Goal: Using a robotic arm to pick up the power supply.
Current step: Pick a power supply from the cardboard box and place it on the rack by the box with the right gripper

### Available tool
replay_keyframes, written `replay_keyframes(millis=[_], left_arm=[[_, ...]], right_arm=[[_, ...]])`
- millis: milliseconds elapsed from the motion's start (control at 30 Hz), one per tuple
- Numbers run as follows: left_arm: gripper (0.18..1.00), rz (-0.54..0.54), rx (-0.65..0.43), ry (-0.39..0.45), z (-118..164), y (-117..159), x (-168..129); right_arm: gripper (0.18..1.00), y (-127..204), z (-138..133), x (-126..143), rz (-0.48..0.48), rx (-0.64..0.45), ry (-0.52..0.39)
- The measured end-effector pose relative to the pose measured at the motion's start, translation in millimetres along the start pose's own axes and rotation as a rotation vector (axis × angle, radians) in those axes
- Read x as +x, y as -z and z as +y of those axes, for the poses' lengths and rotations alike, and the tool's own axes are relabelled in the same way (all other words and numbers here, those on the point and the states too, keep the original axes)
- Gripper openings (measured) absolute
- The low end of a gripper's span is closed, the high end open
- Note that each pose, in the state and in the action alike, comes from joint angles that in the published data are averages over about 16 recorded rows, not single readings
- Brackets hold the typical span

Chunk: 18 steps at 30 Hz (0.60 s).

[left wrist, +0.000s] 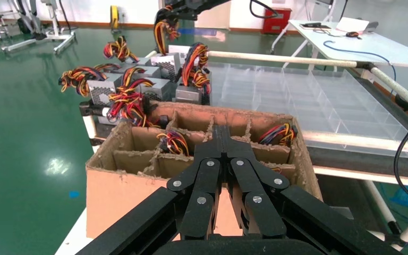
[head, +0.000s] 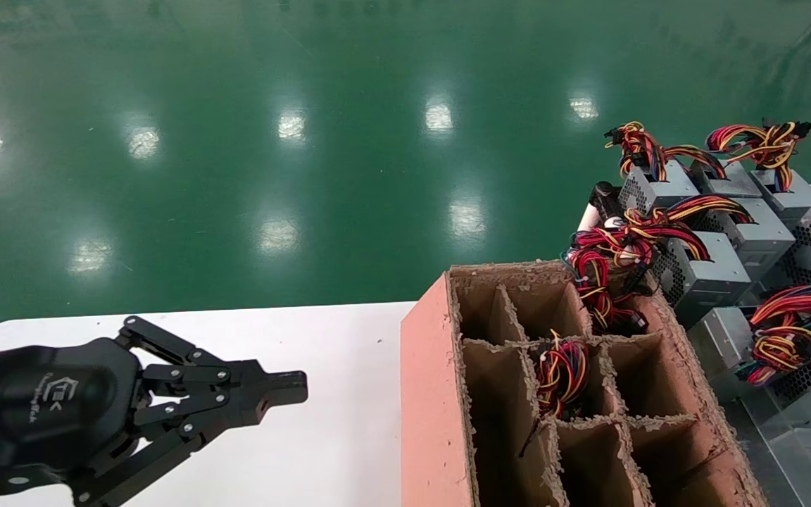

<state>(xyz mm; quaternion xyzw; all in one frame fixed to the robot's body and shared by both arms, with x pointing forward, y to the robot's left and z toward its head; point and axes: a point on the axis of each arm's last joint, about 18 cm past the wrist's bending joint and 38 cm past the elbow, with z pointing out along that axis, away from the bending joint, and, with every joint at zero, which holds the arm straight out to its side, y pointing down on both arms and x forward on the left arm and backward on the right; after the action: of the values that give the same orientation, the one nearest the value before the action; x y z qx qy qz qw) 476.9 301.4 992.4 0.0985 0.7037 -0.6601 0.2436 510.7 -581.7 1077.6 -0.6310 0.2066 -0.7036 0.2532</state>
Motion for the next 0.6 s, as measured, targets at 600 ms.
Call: replay_keyframes(millis=[600], left_arm=[[0.191, 0.0, 0.0, 0.0, 0, 0, 0]], right_arm=[[0.217, 1, -16, -27, -0.104, -0.018, 0.077]])
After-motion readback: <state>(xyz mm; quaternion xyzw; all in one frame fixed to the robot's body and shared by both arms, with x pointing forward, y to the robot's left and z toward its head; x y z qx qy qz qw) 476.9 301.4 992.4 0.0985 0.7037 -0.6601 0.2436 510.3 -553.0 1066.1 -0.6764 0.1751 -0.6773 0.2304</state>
